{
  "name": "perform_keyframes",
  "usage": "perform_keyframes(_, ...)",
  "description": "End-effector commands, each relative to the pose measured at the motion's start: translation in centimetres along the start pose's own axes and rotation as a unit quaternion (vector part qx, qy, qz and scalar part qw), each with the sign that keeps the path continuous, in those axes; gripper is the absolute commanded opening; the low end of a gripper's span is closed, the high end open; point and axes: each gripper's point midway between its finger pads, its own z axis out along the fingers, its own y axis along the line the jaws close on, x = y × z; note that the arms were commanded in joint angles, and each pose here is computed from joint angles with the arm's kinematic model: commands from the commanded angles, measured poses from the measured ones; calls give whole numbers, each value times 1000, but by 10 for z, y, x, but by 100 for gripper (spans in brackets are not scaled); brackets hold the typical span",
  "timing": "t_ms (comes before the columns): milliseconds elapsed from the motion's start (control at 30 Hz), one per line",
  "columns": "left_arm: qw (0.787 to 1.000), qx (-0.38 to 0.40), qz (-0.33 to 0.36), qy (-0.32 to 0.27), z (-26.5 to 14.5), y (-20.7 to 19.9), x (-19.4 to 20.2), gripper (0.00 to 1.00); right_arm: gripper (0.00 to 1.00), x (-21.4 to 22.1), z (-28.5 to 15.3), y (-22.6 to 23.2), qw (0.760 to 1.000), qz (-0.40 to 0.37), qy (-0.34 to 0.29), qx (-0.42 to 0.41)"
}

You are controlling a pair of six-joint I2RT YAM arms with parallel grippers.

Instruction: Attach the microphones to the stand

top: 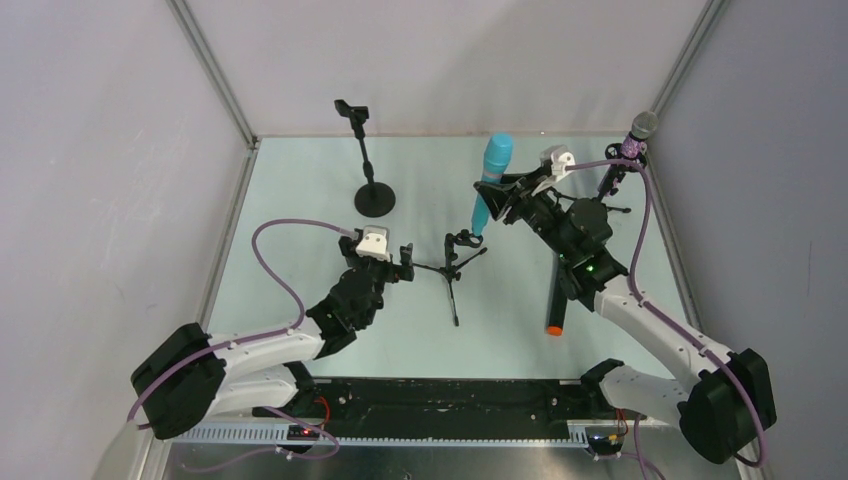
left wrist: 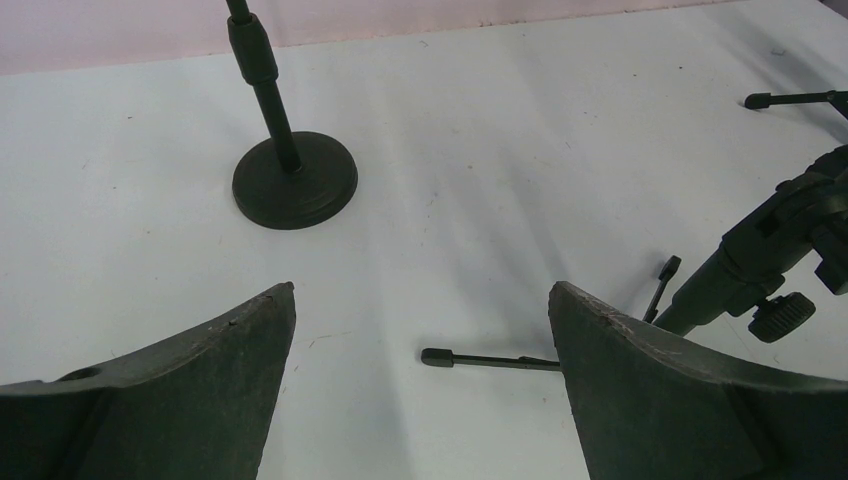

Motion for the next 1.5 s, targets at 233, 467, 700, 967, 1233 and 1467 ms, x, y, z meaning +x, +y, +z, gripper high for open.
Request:
perform_keyframes(233,1000,-2,-9,-21,3,-2,-20,100,0,-4,-2,4,999,2,-38,-22)
perform_keyframes(467,1000,-3,-8,-20,3,-1,-19,100,0,9,-4,3,999,11,-27,-23)
perform_keyframes(700,1000,-4,-8,-20,3,-1,-19,100,0,21,-5,7,999,1,-21,-43)
perform_keyframes(967,1000,-5,-8,-19,3,0,-19,100,0,39,-8,15,997,2,-13,-75)
perform_keyframes(1233,1000,-9,-8,-20,2,2,-18,100,0,46,-14,13,997,0,-25,-73)
perform_keyframes(1467,1000,-10,-7,-19,1,3,-18,100,0,56,-26,15,996,-14,-45,-79)
